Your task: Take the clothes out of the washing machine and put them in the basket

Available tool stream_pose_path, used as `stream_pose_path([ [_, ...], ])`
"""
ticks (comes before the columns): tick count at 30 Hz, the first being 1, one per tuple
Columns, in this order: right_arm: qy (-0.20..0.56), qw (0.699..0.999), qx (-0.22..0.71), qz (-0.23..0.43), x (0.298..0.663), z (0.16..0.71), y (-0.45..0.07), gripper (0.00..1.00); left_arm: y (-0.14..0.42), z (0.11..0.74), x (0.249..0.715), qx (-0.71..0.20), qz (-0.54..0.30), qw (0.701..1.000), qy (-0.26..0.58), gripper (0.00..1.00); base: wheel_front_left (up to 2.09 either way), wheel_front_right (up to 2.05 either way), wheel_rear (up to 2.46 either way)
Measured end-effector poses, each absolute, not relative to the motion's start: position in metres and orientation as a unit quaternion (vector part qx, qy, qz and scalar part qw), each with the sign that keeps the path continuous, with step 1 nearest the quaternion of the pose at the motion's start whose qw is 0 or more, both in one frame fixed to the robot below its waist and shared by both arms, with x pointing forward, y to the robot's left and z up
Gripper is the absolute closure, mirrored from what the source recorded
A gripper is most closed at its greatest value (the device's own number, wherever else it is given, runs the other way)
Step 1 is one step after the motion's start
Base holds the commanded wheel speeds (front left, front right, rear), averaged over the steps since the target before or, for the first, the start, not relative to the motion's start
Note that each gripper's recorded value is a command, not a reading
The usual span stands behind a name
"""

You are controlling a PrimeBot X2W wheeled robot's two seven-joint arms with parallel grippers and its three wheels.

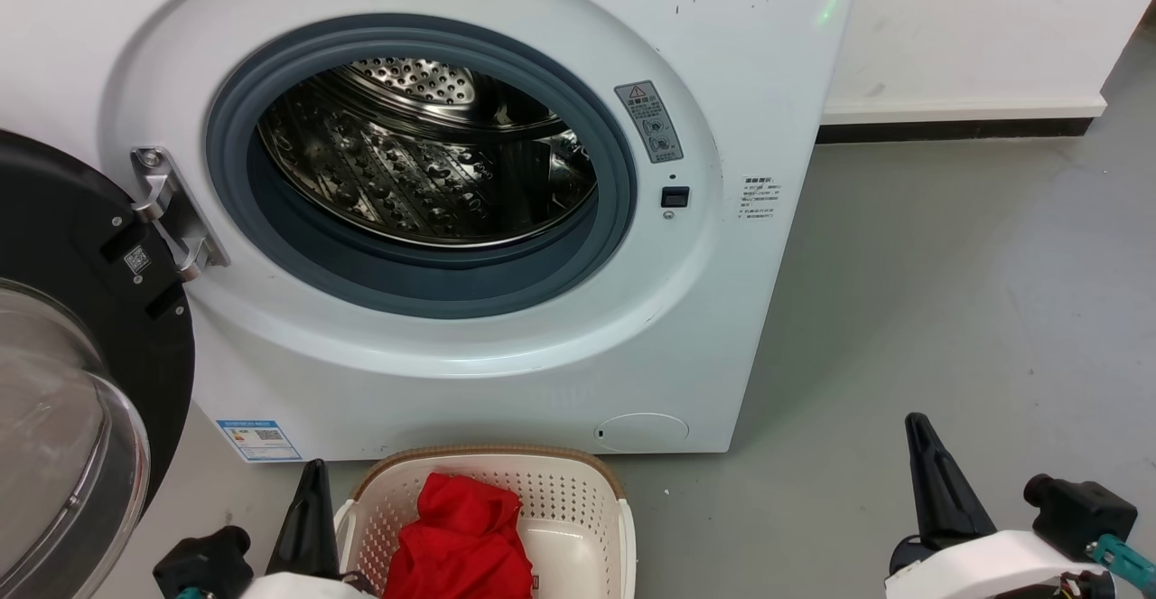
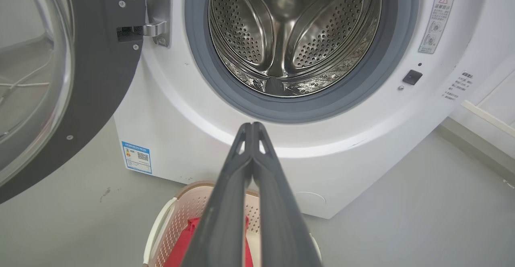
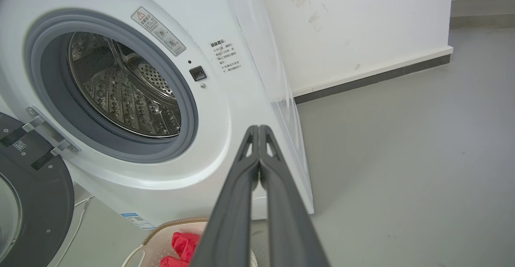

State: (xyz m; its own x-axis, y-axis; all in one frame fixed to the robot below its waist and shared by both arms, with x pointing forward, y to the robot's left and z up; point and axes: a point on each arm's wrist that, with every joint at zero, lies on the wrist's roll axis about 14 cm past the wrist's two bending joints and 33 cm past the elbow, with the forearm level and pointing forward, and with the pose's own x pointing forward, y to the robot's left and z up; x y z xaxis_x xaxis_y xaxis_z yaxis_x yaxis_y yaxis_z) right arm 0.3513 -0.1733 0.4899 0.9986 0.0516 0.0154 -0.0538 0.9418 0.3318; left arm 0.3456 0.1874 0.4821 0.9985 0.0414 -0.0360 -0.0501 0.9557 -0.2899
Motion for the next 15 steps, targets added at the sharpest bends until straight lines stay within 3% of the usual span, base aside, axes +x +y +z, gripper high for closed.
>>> stream_pose_path([
  [15,0.002,0.957,0.29,0.004,0.3589,0.4915,-0.1832,1.0,0.193,0.4797,0.3536,-0.274,0.037,0.961,0.028,1.0,0.0,0.0,0.0],
])
